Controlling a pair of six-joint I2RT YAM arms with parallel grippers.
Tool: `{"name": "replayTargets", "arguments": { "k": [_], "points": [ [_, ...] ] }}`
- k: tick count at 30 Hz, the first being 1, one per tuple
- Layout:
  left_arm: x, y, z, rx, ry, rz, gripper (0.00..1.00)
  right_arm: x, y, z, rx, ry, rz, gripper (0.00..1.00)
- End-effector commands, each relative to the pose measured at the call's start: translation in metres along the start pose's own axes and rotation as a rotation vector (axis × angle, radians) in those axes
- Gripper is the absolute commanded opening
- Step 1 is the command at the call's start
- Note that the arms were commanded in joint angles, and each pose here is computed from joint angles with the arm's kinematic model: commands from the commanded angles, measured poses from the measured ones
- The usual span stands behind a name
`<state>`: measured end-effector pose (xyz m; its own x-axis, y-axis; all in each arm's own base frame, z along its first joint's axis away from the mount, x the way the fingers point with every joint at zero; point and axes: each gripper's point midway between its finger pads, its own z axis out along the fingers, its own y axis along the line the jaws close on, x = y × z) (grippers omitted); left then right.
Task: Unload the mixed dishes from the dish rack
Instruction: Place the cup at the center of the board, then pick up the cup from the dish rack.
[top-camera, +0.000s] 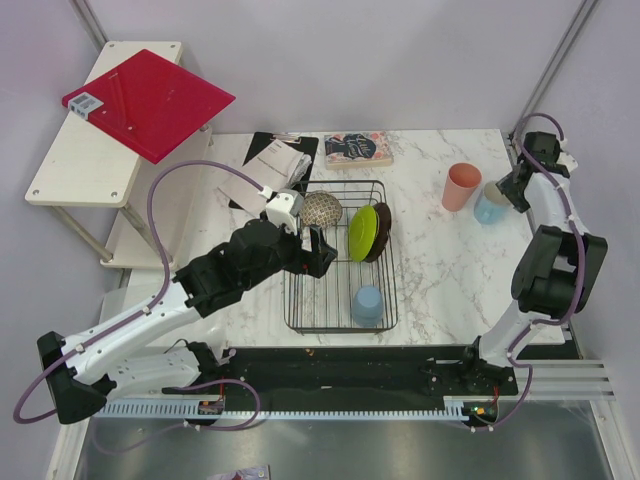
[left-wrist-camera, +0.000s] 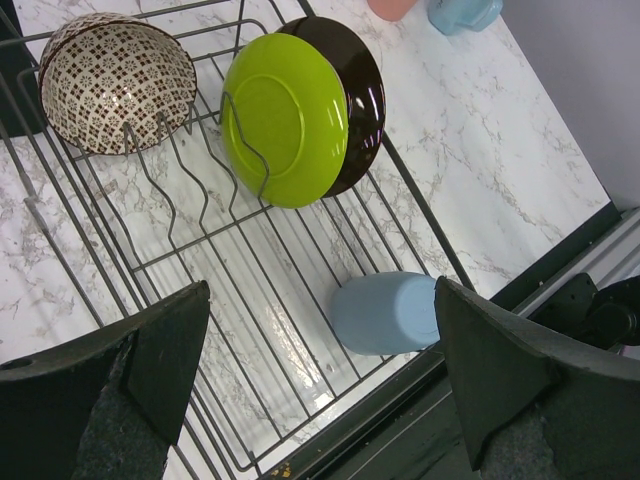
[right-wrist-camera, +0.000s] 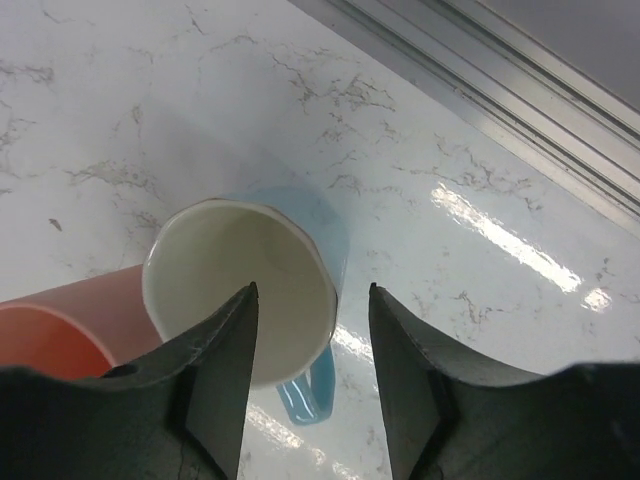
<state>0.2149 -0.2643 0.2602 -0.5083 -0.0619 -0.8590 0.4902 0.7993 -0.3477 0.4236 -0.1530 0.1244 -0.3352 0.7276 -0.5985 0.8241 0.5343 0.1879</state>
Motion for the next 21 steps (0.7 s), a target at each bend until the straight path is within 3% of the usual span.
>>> {"name": "replayTargets", "arguments": {
  "k": [1, 9, 12, 17, 21],
  "points": [
    [-0.003, -0.001, -0.003, 0.002, -0.013, 0.027, 1.00, -0.025, 0.009, -0.052, -0.093, -0.078, 0.086, 0.56],
    [-0.002, 0.004, -0.003, -0.022, -0.013, 0.038, 0.99, -0.041, 0.023, -0.160, -0.308, -0.177, 0.183, 0.57],
    [0.003, 0.007, 0.002, -0.040, 0.001, 0.042, 0.99, -0.032, 0.042, -0.221, -0.526, -0.222, 0.170, 0.57],
    [0.016, 0.001, 0.014, -0.029, 0.056, 0.044, 0.99, 0.039, 0.063, -0.292, -0.913, -0.215, 0.043, 0.59],
    [0.039, -0.017, 0.023, 0.008, 0.126, 0.114, 1.00, 0.112, 0.048, -0.292, -1.025, -0.095, -0.082, 0.65]
  ]
}}
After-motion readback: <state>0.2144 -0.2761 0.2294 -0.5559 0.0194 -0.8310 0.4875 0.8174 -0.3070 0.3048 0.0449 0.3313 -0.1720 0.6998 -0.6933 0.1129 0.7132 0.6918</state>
